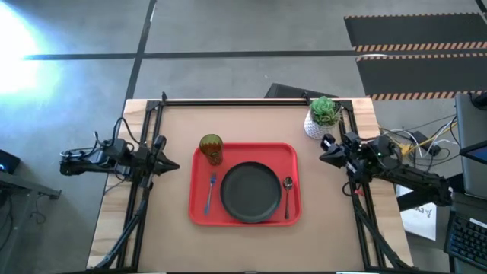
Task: Pick and place plate/cup/fork/spoon on tray
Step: Return to Home Position
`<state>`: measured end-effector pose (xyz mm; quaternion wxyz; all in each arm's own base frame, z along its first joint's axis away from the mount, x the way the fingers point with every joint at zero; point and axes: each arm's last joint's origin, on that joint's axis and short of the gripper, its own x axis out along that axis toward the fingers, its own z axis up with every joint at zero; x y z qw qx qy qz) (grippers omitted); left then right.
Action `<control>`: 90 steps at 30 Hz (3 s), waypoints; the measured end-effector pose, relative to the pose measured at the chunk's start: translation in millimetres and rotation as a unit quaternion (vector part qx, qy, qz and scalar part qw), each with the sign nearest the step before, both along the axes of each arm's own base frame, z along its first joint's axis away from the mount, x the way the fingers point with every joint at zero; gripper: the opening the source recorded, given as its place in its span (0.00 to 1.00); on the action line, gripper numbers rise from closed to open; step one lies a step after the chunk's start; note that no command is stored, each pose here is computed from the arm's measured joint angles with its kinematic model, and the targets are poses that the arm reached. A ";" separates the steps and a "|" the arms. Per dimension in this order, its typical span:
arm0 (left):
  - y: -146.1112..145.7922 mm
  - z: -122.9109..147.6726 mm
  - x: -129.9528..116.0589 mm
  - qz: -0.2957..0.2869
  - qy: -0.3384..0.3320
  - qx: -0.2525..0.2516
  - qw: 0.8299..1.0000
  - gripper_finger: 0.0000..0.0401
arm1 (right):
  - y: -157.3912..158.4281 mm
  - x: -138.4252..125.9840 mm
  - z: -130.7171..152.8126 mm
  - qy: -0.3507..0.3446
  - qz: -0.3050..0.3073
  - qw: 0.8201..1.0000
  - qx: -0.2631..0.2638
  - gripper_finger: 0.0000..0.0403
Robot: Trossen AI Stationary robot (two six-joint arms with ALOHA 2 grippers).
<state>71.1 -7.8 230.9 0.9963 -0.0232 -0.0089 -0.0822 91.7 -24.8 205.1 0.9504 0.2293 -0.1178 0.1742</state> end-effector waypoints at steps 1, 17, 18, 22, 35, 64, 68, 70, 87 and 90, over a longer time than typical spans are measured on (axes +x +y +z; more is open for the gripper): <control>0.0 -0.5 0.2 0.000 0.001 0.000 1.000 0.00 | 0.4 -0.7 -0.1 0.000 0.000 1.000 -0.001 0.02; 5.2 -7.8 3.8 0.095 0.011 -0.012 0.995 0.00 | -7.9 1.9 -13.4 0.034 -0.141 0.988 -0.056 0.02; 5.3 -7.5 3.8 0.095 0.009 -0.010 0.995 0.00 | -8.3 2.3 -14.9 0.041 -0.147 0.986 -0.059 0.02; 5.3 -7.3 3.9 0.095 0.008 -0.008 0.995 0.00 | -9.5 3.9 -25.3 0.091 -0.154 0.982 -0.062 0.02; 5.3 -7.6 3.9 0.096 0.009 0.001 0.995 0.00 | -9.9 4.6 -36.3 0.140 -0.153 0.975 -0.077 0.02; 5.3 -7.6 3.9 0.096 0.009 0.000 0.995 0.00 | -10.0 4.8 -41.8 0.174 -0.144 0.974 -0.024 0.02; 5.3 -7.6 3.9 0.096 0.009 0.000 0.995 0.00 | -10.0 4.8 -41.8 0.174 -0.144 0.974 -0.024 0.02; 5.3 -7.6 3.9 0.096 0.009 0.000 0.995 0.00 | -10.0 4.8 -41.8 0.174 -0.144 0.974 -0.024 0.02; 5.3 -7.4 3.9 0.096 0.009 0.000 0.995 0.00 | -10.0 4.8 -41.9 0.174 -0.144 0.974 -0.024 0.02; 5.3 -7.4 3.9 0.096 0.009 0.000 0.995 0.00 | -10.0 4.8 -41.9 0.174 -0.144 0.974 -0.024 0.02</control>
